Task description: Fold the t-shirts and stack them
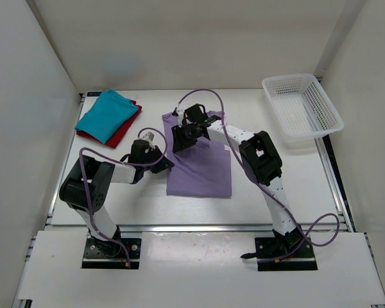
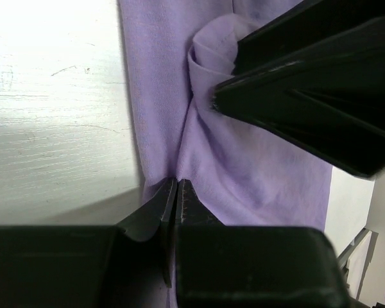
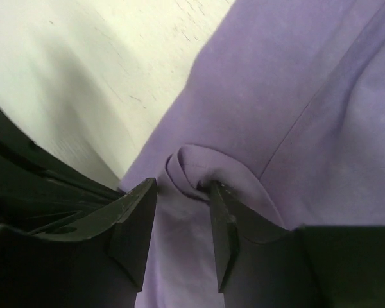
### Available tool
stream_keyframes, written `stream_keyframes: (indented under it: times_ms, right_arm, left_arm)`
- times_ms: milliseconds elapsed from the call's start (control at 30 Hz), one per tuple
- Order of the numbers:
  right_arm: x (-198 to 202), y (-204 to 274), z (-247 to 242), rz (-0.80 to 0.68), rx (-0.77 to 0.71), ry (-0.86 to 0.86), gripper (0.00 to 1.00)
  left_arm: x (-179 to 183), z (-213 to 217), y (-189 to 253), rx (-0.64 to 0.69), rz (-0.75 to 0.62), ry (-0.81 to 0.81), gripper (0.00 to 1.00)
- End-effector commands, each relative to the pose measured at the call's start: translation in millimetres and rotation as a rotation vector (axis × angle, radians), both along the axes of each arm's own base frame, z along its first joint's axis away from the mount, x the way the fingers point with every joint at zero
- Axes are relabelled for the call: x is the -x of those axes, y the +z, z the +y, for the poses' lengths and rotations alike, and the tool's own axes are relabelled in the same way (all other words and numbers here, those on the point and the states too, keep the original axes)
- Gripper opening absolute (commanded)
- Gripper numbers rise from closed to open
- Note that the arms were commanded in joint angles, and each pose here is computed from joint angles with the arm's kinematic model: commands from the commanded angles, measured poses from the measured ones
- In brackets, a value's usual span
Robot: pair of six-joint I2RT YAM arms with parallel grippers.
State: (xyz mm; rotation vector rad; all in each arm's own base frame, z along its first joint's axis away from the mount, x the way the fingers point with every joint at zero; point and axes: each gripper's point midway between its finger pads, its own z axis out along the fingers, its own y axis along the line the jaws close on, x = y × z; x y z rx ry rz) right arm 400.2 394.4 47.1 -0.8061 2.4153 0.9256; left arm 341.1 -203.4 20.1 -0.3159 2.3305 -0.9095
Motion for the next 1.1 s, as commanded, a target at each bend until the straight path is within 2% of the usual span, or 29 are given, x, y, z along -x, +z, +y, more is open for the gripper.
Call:
stream_keyframes:
  times_ms: [0,167,400,567,967,1067]
  right_arm:
    - [-3.7,8.5,5.4,-0.016,-0.023,0.022,0.32]
    - [-8.0,7.4,3.2,-0.011,-0.015,0.010,0.00]
    - [-20.1,49.5,-1.3,-0.071,-0.081,-0.029,0.00]
    - [-28.1,55.6,-2.8,-0.072,-0.088,-0.034,0.00]
    - [-43.9,72.4,11.8,-0.106,-0.132,-0.049,0.00]
    - [-51.1,61.9,13.1,-0.079,-0.121,-0.067,0.00]
  left_arm:
    - [1.5,-1.8,11.5,0.022,-0.025,-0.018,0.00]
    - [1.5,-1.2,13.7,0.022,-0.033,-0.016,0.00]
    - [2.5,-1.5,33.2,0.051,-0.069,-0.019,0.00]
    - [5.4,3.0,46.8,0.067,-0.097,-0.002,0.00]
    - [33.2,27.6,16.5,0.063,-0.013,0.069,0.00]
    - [37.4,29.5,15.4,0.071,-0.013,0.080,0.00]
